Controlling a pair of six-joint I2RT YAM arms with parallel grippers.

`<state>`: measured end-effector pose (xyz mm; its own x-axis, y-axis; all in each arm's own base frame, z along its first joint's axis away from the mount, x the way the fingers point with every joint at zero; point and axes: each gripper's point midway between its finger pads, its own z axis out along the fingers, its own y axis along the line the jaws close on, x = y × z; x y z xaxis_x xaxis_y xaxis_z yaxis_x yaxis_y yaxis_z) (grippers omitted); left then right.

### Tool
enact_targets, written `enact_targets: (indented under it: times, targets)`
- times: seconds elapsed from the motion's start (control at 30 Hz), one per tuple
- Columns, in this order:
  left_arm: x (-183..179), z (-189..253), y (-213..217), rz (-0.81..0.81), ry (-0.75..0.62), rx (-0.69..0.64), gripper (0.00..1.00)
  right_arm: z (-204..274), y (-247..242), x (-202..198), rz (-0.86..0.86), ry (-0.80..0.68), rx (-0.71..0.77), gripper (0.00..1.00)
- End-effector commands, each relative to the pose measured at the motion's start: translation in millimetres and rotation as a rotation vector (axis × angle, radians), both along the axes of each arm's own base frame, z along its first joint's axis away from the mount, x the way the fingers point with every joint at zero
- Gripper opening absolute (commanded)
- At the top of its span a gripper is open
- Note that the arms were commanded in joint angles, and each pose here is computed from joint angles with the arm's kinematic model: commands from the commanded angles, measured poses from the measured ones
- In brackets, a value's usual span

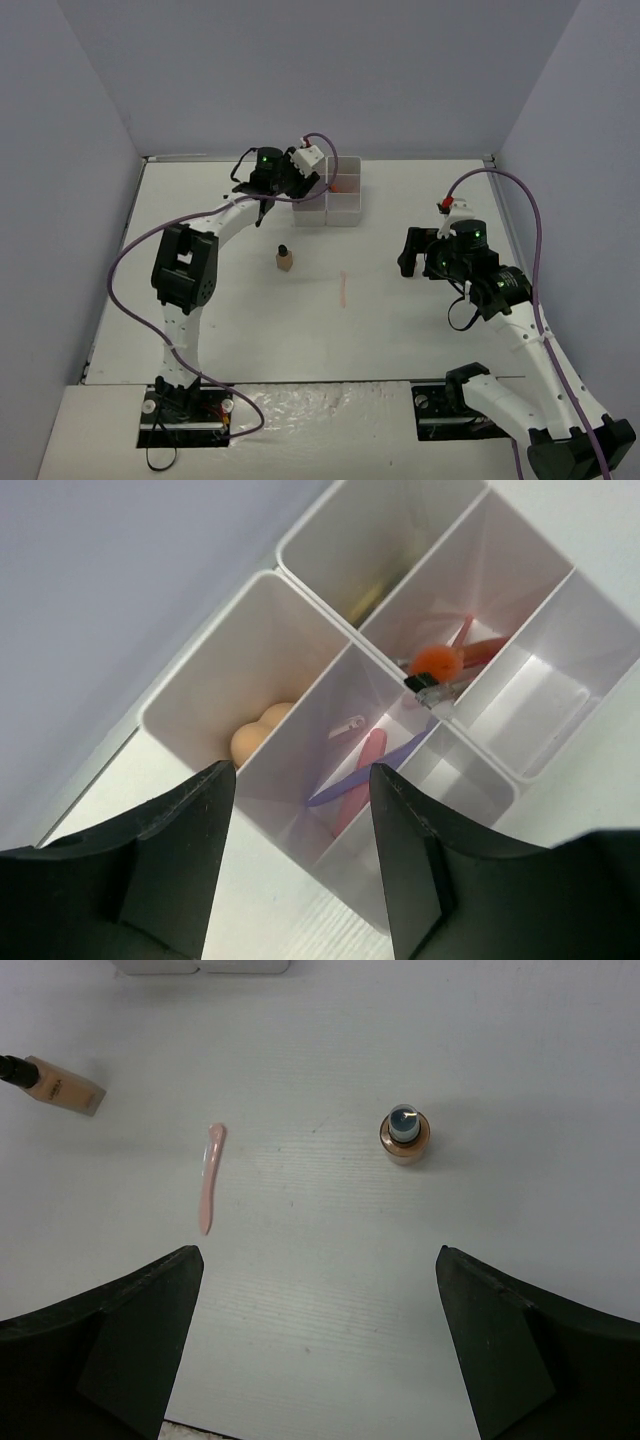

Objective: Organize the makeup

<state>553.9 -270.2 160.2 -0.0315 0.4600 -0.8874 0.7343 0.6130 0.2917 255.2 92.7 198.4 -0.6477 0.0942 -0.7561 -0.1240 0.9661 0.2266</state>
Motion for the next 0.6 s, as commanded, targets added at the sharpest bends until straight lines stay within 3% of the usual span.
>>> enact_targets:
  times: [0.0, 0.07, 0.13, 0.33, 0.57]
  targets:
    - [-36, 153, -6, 0.204, -0.107, -0.266, 0.57, 13, -1, 9, -0.019, -0.057, 0.011, 1.00]
    - [-62, 156, -10, 0.301, -0.029, -0.304, 0.69, 16, -1, 10, -0.017, -0.063, 0.012, 1.00]
    - [-85, 145, -12, 0.368, 0.090, -0.330, 0.74, 18, -1, 10, -0.016, -0.071, 0.013, 1.00]
    - [-169, 82, -48, 0.542, 0.407, -0.369, 0.75, 24, -2, 11, -0.021, -0.092, 0.016, 1.00]
    - [-214, 8, -70, 0.669, 0.684, -0.306, 0.76, 28, -1, 6, -0.012, -0.111, 0.027, 1.00]
